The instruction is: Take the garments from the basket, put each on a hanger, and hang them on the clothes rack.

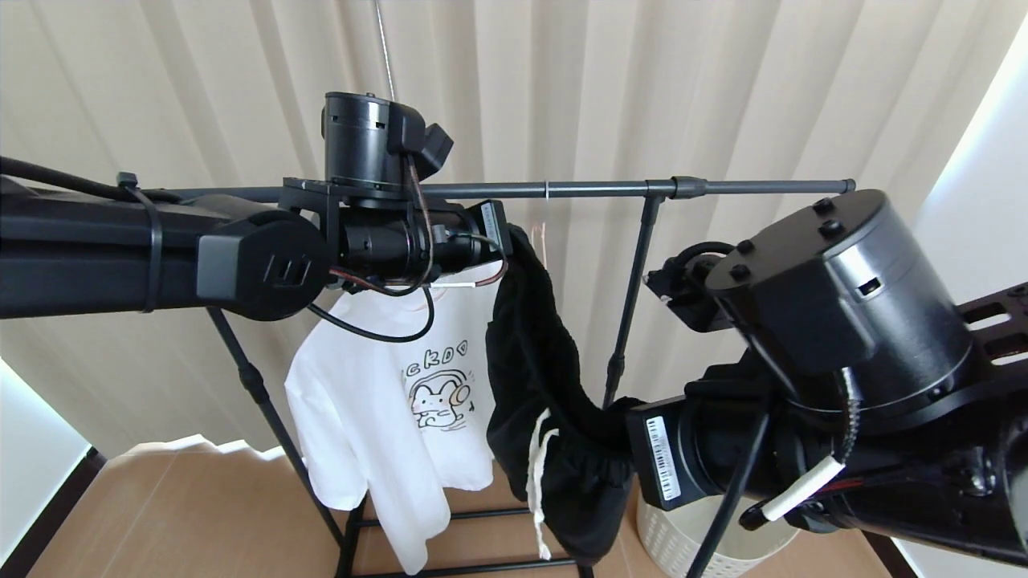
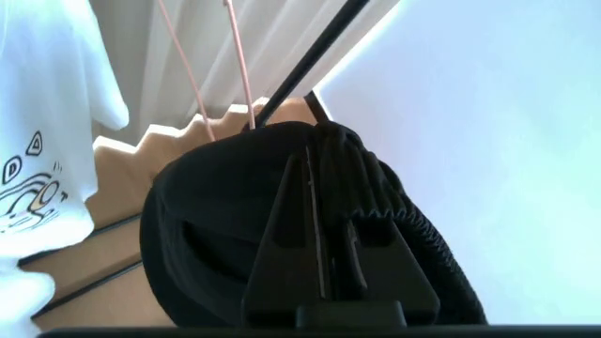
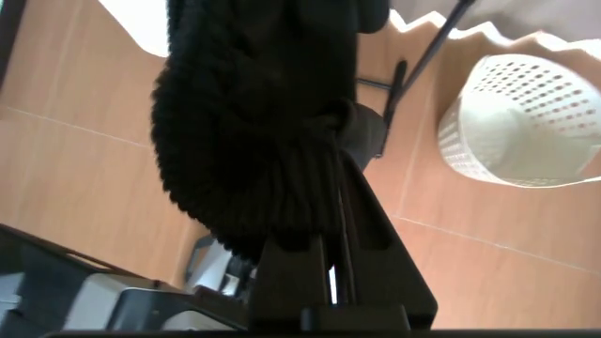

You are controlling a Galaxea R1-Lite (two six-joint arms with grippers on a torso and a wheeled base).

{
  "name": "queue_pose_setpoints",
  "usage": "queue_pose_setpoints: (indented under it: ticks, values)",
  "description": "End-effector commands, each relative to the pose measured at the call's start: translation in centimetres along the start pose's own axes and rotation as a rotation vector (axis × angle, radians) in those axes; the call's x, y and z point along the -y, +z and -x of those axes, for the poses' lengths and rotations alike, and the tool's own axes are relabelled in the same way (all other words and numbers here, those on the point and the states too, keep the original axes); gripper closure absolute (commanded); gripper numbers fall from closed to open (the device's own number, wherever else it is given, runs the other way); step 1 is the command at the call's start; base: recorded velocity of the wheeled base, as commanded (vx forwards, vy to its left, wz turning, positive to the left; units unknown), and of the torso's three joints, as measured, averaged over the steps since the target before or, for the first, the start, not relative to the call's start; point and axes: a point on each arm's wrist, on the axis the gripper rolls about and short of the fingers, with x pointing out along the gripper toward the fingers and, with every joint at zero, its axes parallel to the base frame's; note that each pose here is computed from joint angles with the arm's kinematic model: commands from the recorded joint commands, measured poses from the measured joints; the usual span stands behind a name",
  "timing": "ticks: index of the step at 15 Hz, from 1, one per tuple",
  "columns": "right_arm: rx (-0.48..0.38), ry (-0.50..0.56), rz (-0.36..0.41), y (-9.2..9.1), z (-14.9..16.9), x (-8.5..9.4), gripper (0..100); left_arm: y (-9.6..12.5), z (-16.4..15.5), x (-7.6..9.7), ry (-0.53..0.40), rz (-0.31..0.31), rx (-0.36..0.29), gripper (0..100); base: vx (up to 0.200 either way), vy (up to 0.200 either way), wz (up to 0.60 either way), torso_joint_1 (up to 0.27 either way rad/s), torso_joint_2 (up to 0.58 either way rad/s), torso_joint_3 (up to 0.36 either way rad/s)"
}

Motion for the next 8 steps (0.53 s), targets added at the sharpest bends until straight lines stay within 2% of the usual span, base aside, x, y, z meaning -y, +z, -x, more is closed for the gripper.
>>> queue_pose_setpoints:
  ticks: [1, 3, 8]
  values:
    - [-0.025, 0.005, 0.005, -0.4, -1.2, -1.4, 100, 0.1, -1.5, -0.5, 0.004, 0.003, 0.005, 100, 0.000, 0.000, 0.00, 0.000, 0.00, 0.000]
    - [-0.028, 0.015, 0.003, -0.6, -1.1, -1.7, 100, 0.5, -2.1, -0.4, -0.004, 0.001, 0.022, 100, 0.000, 0.000, 0.00, 0.000, 0.00, 0.000]
    - [-0.022, 0.005, 0.005, -0.6, -0.5, -1.3, 100, 0.3, -2.0, -0.5, 0.005, 0.004, 0.007, 100, 0.000, 0.000, 0.00, 0.000, 0.00, 0.000]
